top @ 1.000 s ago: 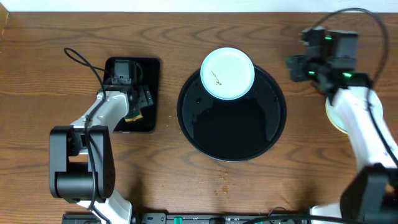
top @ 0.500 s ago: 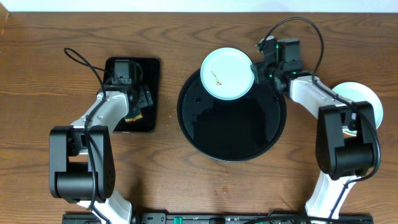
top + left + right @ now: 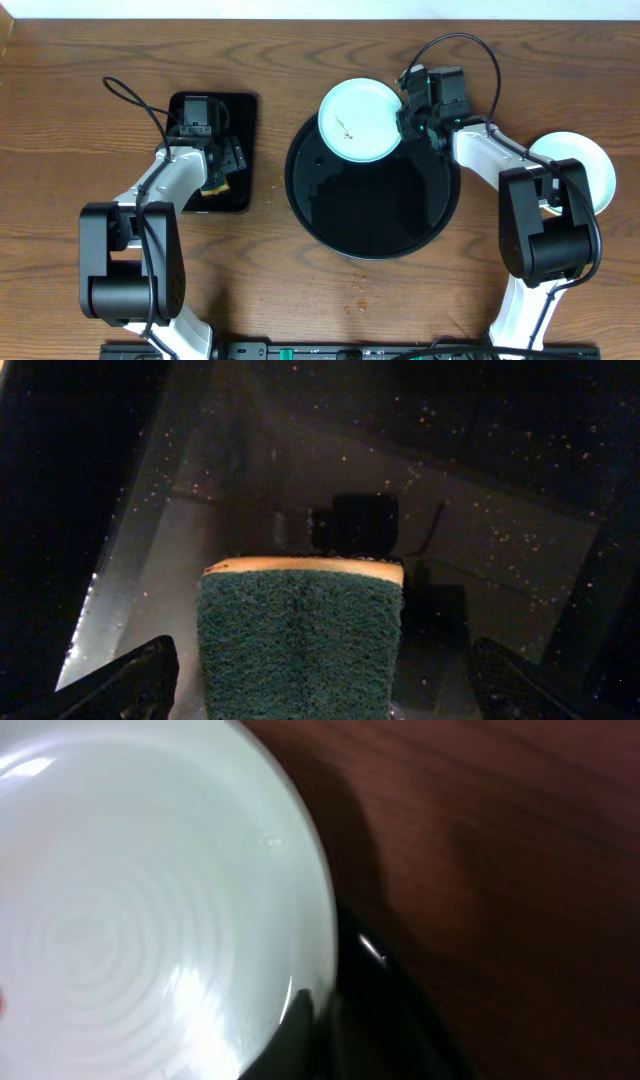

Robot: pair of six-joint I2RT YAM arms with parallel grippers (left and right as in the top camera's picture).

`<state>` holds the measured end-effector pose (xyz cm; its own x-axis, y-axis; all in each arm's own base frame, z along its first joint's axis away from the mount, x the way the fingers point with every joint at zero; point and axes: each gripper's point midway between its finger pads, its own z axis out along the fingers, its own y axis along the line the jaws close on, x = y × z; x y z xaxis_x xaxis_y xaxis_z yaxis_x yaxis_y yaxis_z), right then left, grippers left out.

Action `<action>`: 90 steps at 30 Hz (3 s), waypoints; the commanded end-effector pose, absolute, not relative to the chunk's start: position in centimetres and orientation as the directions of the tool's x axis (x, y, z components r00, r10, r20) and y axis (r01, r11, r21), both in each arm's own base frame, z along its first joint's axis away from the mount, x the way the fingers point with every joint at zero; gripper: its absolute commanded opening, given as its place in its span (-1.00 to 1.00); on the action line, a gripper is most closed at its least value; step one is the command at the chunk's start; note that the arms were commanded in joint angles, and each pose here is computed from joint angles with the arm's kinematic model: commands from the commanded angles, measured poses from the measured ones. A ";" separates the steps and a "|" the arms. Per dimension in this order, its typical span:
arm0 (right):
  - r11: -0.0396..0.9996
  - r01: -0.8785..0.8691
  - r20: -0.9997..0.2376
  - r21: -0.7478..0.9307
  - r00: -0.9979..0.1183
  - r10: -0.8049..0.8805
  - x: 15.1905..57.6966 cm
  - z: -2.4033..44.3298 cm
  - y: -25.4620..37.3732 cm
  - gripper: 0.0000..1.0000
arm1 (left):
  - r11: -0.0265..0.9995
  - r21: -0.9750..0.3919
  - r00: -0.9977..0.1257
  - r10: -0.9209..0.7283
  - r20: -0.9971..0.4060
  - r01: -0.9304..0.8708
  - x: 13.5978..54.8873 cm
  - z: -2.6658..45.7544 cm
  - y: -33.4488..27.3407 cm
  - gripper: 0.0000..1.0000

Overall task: Clean dirty plates on tray and stack at the side
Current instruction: 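Move right gripper to the remaining pale green plate's rim, then grip and hold the last pale green plate's rim with the right gripper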

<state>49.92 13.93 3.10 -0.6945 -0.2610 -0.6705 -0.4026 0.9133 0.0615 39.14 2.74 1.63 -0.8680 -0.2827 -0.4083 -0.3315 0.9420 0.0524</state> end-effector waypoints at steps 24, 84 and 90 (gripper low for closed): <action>0.972 0.204 -0.243 0.118 -0.943 0.228 36.4 5.5 8.3 -0.51 | 0.941 0.065 -0.868 -0.280 -0.410 -0.333 39.0 1.6 2.9 0.85; 0.986 -0.168 -0.266 0.016 -0.951 -0.158 38.7 0.7 7.9 -0.67 | 0.946 -0.093 -0.879 -0.324 -0.351 -0.311 38.8 1.2 -0.3 0.61; 0.986 -0.168 -0.266 0.016 -0.951 -0.158 38.6 0.7 7.9 -0.65 | 0.975 -0.138 -0.917 -0.210 -0.340 -0.172 38.8 1.2 -2.6 0.61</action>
